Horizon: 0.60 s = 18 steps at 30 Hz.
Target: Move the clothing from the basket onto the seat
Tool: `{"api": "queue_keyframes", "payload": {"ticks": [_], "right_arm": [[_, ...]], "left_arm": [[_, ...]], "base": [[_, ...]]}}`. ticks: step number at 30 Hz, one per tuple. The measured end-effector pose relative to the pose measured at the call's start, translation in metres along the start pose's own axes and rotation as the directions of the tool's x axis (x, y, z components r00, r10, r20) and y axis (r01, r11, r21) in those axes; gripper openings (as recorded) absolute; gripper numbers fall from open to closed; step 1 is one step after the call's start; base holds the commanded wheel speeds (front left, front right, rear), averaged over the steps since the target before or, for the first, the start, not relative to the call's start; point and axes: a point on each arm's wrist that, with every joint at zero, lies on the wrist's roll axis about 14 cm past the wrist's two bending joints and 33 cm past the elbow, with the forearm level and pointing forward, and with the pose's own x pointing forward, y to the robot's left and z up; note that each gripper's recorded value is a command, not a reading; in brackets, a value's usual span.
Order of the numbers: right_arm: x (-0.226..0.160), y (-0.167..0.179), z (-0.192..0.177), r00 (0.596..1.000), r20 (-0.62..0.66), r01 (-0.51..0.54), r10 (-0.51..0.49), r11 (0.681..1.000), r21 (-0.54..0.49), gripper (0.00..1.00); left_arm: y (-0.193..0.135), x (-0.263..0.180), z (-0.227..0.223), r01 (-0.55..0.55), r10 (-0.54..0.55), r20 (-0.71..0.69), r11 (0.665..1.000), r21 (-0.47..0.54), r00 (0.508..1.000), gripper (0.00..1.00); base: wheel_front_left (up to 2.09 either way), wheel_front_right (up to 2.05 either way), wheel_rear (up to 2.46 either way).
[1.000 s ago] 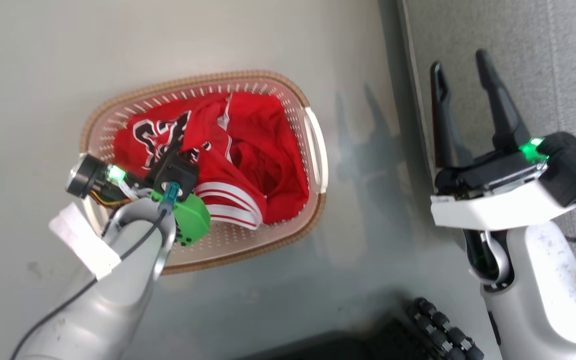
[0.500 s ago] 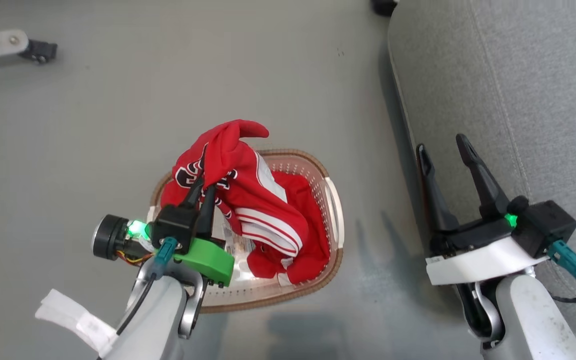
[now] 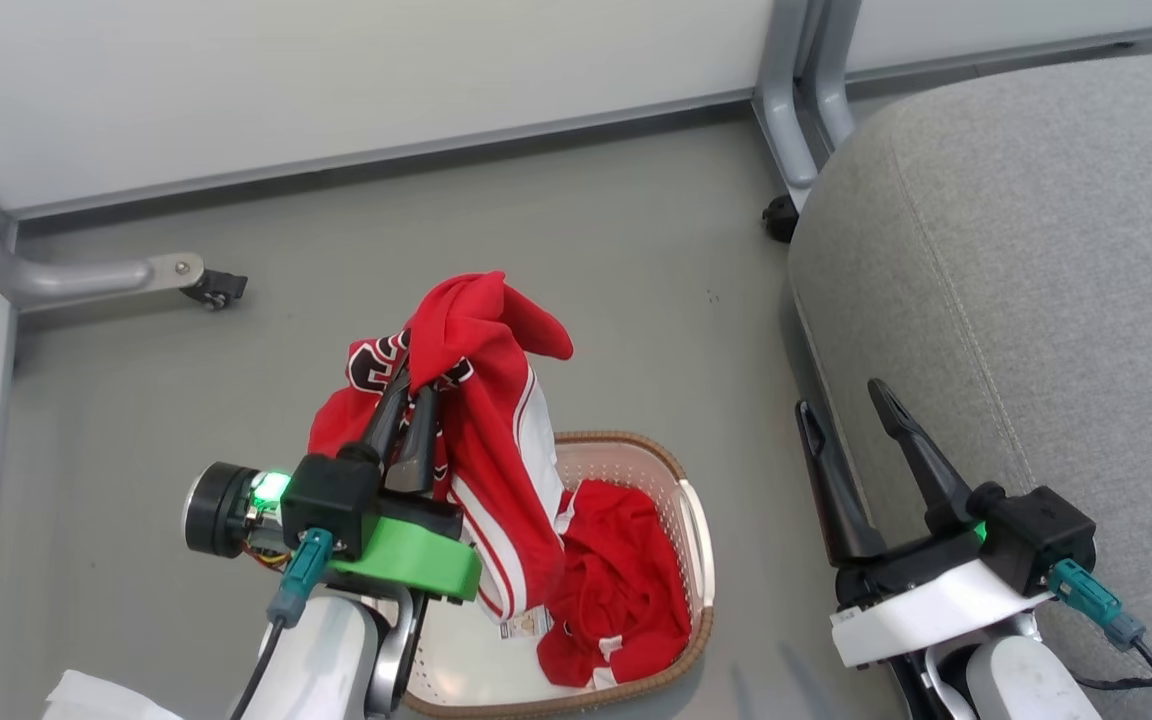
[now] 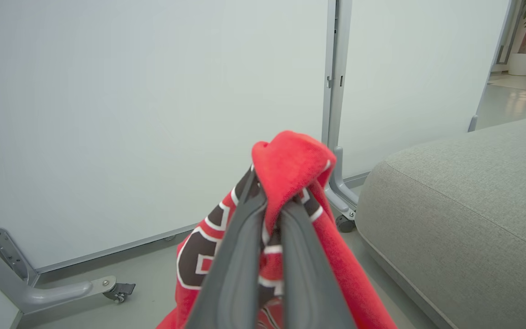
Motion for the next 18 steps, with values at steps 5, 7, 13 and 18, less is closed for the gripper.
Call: {"api": "queue_keyframes", "payload": {"ticks": [5, 7, 13, 18], "right_arm": [[-0.012, 0.010, 0.012, 0.999, 0.029, -0.017, 0.017, 1.000, 0.007, 1.00], [-0.015, 0.013, 0.015, 0.999, 0.034, -0.024, 0.024, 1.000, 0.010, 1.00], [-0.017, 0.021, 0.015, 0.998, 0.035, -0.045, 0.045, 0.999, 0.014, 1.00], [-0.017, 0.033, 0.016, 0.996, 0.038, -0.082, 0.081, 0.997, 0.012, 1.00]], "left_arm": [[-0.004, -0.010, 0.028, 0.004, -0.006, 0.067, 1.000, 0.023, 0.998, 0.00], [-0.006, -0.011, 0.034, 0.006, -0.008, 0.084, 1.000, 0.029, 0.996, 0.00], [-0.016, -0.012, 0.039, 0.034, -0.037, 0.096, 0.999, 0.031, 0.995, 0.00], [-0.023, -0.013, 0.040, 0.052, -0.055, 0.099, 0.998, 0.032, 0.994, 0.00]], "base": [[0.00, 0.00, 0.00], [0.00, 0.00, 0.00], [0.00, 0.00, 0.00], [0.00, 0.00, 0.00]]}}
